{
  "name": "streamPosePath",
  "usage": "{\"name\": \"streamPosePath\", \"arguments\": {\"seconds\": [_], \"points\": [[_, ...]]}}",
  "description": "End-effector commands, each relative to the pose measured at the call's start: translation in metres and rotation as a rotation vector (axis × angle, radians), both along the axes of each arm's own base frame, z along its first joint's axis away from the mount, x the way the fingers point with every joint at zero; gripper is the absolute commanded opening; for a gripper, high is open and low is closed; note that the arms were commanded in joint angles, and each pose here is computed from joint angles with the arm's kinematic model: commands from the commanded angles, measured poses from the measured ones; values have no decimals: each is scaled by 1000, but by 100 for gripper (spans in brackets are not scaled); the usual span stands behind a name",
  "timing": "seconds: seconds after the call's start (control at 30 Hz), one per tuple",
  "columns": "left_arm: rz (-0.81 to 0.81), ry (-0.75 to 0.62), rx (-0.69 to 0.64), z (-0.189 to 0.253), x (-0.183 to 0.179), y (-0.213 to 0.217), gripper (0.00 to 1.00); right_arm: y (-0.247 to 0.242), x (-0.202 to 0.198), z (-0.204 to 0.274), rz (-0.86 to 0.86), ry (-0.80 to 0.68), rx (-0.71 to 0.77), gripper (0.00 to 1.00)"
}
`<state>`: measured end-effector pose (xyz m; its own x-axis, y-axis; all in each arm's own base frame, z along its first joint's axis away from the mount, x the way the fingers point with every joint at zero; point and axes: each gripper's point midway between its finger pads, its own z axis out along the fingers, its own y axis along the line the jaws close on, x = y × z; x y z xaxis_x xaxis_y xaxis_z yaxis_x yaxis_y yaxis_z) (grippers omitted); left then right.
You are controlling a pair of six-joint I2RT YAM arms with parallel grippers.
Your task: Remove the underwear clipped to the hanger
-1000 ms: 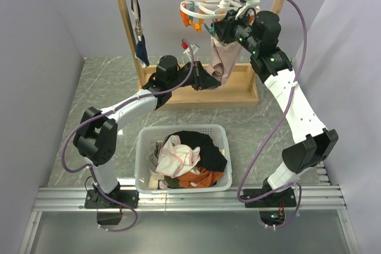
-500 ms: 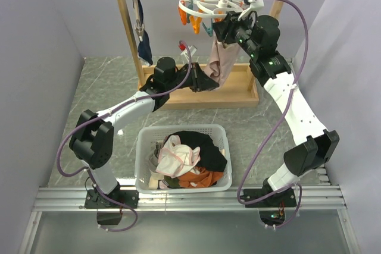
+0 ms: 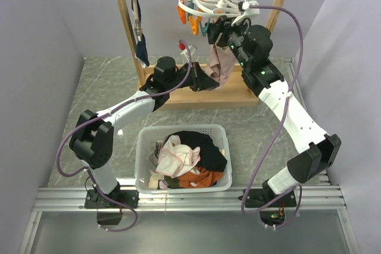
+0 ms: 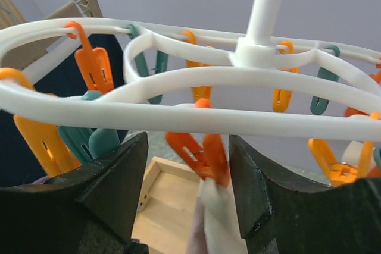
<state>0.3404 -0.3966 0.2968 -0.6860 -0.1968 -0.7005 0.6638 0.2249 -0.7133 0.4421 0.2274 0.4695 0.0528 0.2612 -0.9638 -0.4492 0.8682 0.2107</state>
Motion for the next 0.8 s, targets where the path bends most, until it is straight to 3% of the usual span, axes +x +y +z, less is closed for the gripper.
{"name": "streamPosePath", "arguments": {"seconds": [0.0,0.23,0.4,0.53,0.57,0.73,0.77], "points": [[-25,-95,-66,44,-6,-1,1,-12,-16,35,-113,-115,13,64],[-28,-99,-66,45,-7,-1,1,-21,-1,24,-278,-83,-11,62],[-25,-99,-66,45,-8,1,1,-25,7,21,-325,-85,-19,53],[-25,-103,-66,46,-8,1,1,-20,10,24,-307,-102,-20,42],[-23,-104,-67,47,-8,1,1,-18,10,24,-300,-102,-21,34],[-20,-103,-64,46,-8,2,1,-17,10,30,-293,-114,-10,12],[-20,-102,-63,45,-9,2,1,-18,8,34,-290,-119,-7,1]]}}
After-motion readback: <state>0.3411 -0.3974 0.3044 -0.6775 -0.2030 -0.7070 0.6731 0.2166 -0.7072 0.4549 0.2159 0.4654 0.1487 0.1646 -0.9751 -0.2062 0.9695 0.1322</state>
